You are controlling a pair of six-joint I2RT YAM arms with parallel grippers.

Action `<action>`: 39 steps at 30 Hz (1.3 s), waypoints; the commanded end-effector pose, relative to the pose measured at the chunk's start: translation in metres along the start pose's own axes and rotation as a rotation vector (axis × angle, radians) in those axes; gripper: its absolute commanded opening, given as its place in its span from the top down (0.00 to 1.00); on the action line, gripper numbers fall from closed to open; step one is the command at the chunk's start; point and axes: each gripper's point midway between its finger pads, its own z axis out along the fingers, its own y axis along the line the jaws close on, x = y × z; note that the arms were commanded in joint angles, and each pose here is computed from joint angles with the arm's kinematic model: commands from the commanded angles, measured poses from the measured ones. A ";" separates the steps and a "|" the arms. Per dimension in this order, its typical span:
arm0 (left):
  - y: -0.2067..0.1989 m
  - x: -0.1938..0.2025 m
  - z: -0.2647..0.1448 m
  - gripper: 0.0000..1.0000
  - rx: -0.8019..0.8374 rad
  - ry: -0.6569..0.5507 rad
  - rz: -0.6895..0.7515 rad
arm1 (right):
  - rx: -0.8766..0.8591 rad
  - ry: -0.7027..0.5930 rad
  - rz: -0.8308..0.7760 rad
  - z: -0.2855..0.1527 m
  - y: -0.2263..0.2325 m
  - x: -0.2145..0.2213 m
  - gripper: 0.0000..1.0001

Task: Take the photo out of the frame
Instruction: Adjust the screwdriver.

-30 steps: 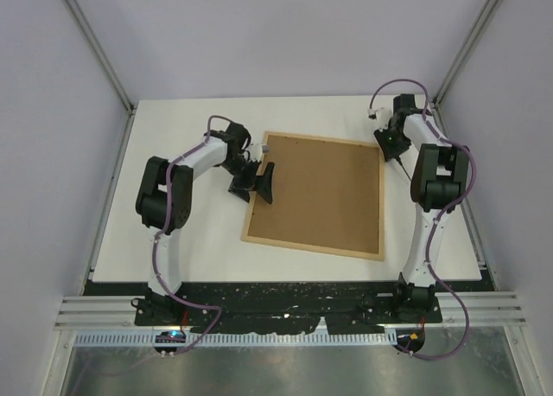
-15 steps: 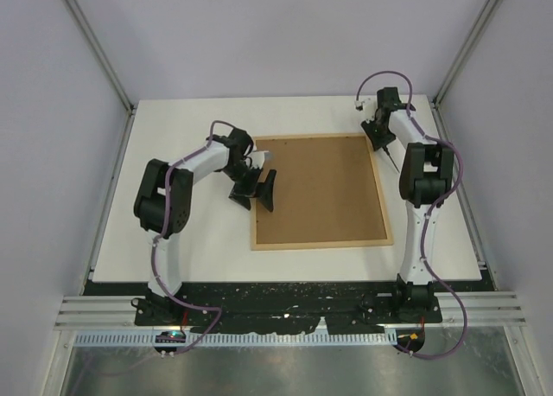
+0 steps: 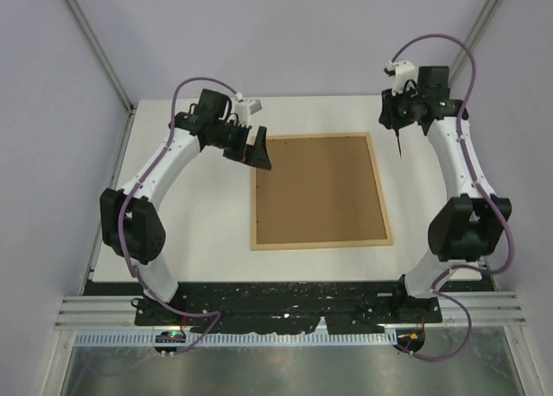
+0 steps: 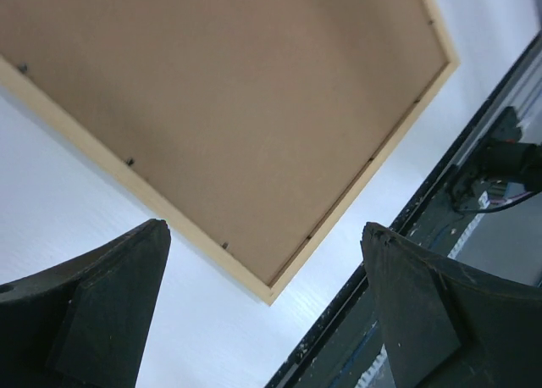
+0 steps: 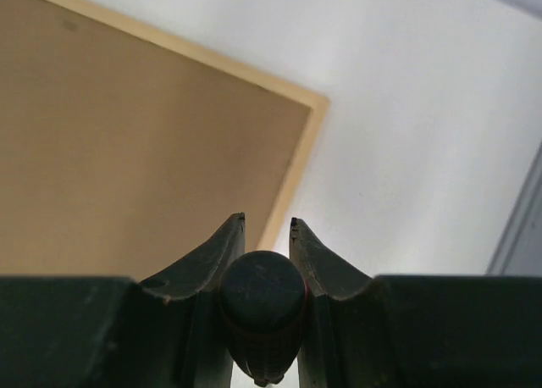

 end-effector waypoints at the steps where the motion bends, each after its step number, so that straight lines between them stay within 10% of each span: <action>1: -0.069 -0.057 -0.033 0.00 0.209 -0.181 0.201 | -0.437 -0.382 0.078 -0.090 0.094 -0.077 0.92; 7: -0.135 -0.087 -0.031 0.00 0.443 -0.248 0.255 | -0.813 -0.677 0.274 -0.159 0.150 -0.109 0.92; 13: -0.184 -0.111 -0.023 0.00 0.653 -0.276 0.246 | -1.072 -0.709 0.512 -0.162 0.163 -0.109 0.92; 29: -0.216 -0.093 0.033 0.01 0.715 -0.168 0.219 | -1.159 -0.714 0.744 -0.143 0.163 -0.096 0.92; 39: -0.236 -0.091 0.040 0.40 0.831 -0.116 0.142 | -1.177 -0.696 0.732 -0.141 0.167 -0.093 0.92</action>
